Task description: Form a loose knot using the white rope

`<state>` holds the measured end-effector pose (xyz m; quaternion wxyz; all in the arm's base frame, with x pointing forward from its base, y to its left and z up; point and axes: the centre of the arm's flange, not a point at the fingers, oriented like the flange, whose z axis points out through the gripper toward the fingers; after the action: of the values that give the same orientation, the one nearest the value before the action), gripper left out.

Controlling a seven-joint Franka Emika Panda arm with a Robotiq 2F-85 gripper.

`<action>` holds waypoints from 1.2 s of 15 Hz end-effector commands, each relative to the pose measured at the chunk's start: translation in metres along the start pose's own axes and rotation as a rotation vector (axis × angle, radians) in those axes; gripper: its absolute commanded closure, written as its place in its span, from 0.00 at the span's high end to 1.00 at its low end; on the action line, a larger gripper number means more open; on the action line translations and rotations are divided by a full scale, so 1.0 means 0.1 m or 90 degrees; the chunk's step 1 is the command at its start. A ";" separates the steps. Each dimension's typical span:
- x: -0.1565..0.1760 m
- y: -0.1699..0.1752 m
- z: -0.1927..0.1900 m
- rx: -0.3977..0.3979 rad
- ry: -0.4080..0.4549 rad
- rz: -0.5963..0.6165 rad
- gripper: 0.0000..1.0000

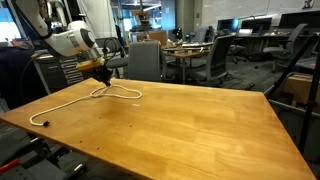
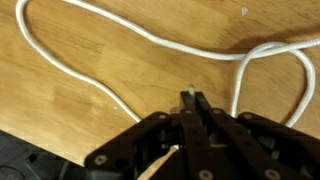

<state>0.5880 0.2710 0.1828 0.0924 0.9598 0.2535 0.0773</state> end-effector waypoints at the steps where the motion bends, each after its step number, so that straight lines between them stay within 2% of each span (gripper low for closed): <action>1: 0.20 0.00 0.19 0.006 -0.012 -0.045 0.10; 2: 0.20 0.00 0.24 0.005 -0.017 -0.053 0.32; 4: 0.18 0.01 0.34 0.005 -0.028 -0.065 0.36; 5: 0.16 0.04 0.36 0.002 -0.033 -0.072 0.42; 8: 0.06 0.20 0.36 -0.011 -0.049 -0.088 0.67; 12: -0.07 0.69 0.33 -0.064 -0.060 -0.066 0.95; 13: -0.11 0.84 0.38 -0.084 -0.064 -0.059 1.00; 15: -0.20 1.11 0.53 -0.106 -0.083 -0.056 1.00; 18: -0.37 1.46 0.76 -0.085 -0.112 -0.025 1.00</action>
<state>0.6340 0.1475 0.1449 0.1824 0.9455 0.2688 0.0236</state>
